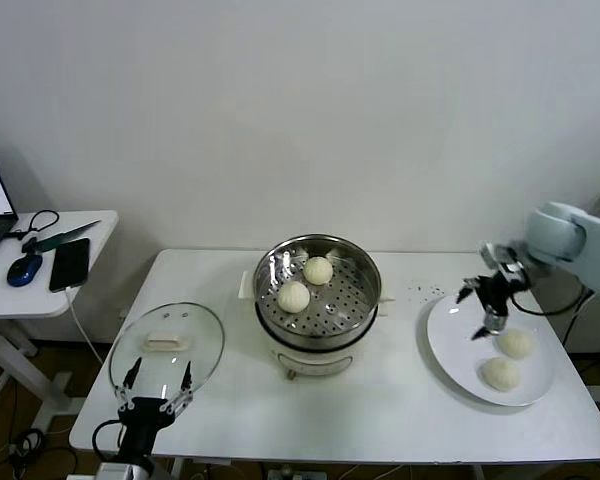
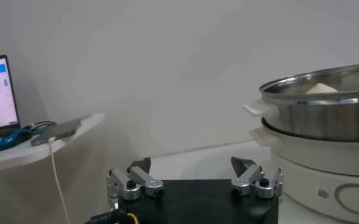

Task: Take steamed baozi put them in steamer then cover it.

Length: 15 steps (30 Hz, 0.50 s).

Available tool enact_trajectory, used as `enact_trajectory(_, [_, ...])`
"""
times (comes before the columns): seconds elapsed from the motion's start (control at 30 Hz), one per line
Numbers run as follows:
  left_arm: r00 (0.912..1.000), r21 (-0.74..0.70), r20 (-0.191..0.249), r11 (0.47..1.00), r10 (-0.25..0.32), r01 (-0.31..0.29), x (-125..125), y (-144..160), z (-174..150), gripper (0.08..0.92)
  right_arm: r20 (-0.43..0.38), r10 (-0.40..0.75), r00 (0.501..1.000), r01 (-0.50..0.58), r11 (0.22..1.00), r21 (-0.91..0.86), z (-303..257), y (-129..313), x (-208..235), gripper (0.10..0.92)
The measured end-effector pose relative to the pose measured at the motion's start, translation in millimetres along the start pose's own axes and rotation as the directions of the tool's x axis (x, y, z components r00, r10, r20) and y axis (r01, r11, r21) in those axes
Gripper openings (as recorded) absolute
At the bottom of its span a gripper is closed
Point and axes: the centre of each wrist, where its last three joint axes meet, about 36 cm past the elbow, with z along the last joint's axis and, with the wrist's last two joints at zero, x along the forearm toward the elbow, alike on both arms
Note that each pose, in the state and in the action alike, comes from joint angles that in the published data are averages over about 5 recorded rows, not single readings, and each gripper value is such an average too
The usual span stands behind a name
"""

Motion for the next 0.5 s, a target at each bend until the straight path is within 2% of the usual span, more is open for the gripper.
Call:
enact_trajectory(0.27, [0.9999,-0.007,-0.011,1.000,-0.005,0.005,2.3,-0.7,1.1,0.823,-0.058,-0.043,0.997,0.041,0.999,-0.024,33.3,22.8,-40.2,0.823])
enact_trajectory(0.5, [0.9998,-0.005,-0.018,1.000,-0.009,0.009,2.8,-1.6,3.2,0.823,-0.086,-0.054,0.995,0.051,0.998,-0.031,42.8,25.9,-57.9,0.823])
